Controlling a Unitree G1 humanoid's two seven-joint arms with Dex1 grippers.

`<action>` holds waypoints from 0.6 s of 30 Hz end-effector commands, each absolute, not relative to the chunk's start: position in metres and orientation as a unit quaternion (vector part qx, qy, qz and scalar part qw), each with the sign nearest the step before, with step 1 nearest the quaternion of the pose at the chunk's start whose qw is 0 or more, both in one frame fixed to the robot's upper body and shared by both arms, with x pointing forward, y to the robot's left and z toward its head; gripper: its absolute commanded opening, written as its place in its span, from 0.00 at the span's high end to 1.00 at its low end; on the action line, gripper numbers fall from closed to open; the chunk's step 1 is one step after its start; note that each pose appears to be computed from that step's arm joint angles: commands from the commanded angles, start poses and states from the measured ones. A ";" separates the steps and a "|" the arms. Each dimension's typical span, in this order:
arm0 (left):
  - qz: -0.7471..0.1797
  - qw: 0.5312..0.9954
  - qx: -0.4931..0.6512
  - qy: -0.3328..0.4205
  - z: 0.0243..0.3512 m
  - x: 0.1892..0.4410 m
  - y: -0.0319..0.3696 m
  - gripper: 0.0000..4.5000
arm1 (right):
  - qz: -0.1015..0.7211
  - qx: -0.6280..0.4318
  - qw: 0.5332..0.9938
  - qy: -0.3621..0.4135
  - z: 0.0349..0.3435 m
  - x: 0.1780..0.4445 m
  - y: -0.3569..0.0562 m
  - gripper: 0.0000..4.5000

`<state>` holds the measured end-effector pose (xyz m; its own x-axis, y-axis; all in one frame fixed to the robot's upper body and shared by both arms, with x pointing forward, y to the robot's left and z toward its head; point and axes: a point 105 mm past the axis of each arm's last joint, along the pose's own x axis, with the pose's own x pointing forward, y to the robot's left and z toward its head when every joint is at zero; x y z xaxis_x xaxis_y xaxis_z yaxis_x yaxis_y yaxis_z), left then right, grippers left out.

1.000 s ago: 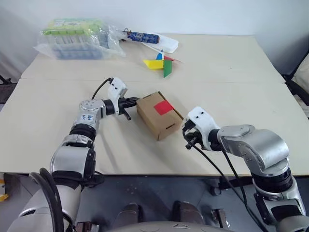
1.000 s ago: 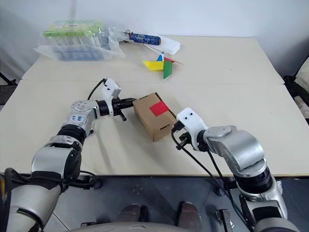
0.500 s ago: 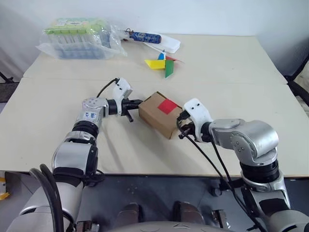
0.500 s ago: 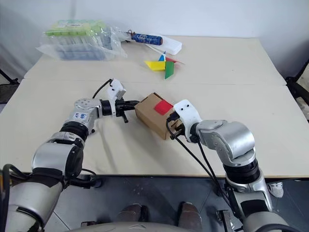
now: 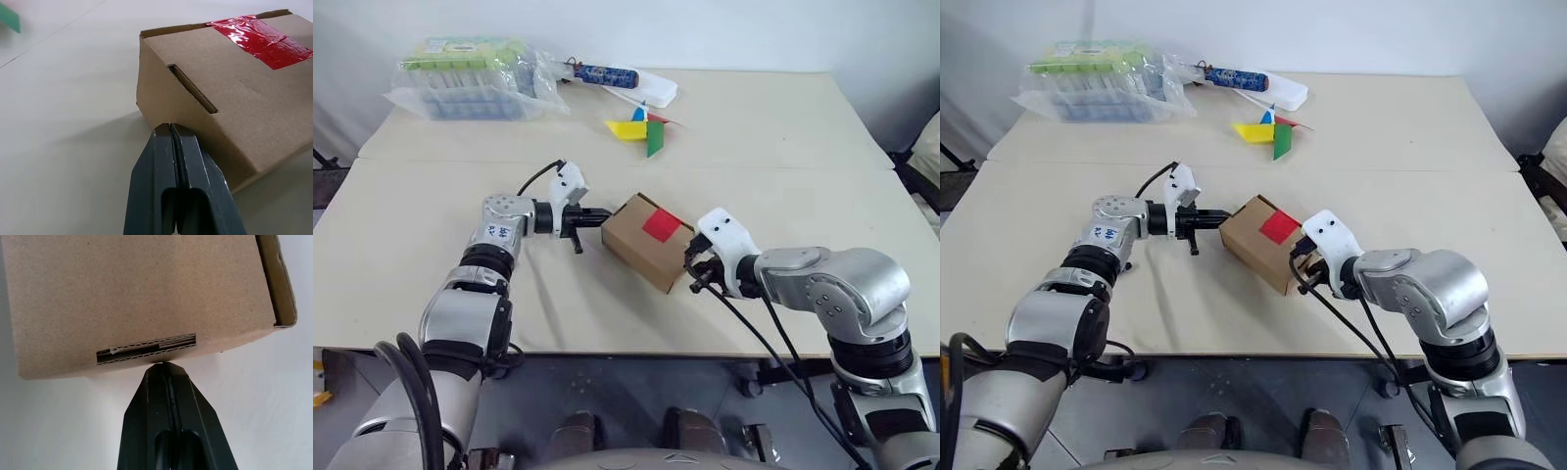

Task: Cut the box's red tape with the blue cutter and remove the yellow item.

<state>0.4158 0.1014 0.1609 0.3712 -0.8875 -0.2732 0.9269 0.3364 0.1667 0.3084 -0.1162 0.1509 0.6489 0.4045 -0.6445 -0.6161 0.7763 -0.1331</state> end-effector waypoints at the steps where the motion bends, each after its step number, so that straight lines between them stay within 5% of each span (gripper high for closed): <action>1: -0.593 0.787 0.158 0.066 0.159 0.408 0.084 1.00 | 0.284 -0.182 0.896 0.289 0.159 0.304 -0.120 1.00; 18: -0.577 0.798 0.161 0.065 0.159 0.412 0.090 1.00 | 0.260 -0.190 0.903 0.286 0.162 0.303 -0.132 1.00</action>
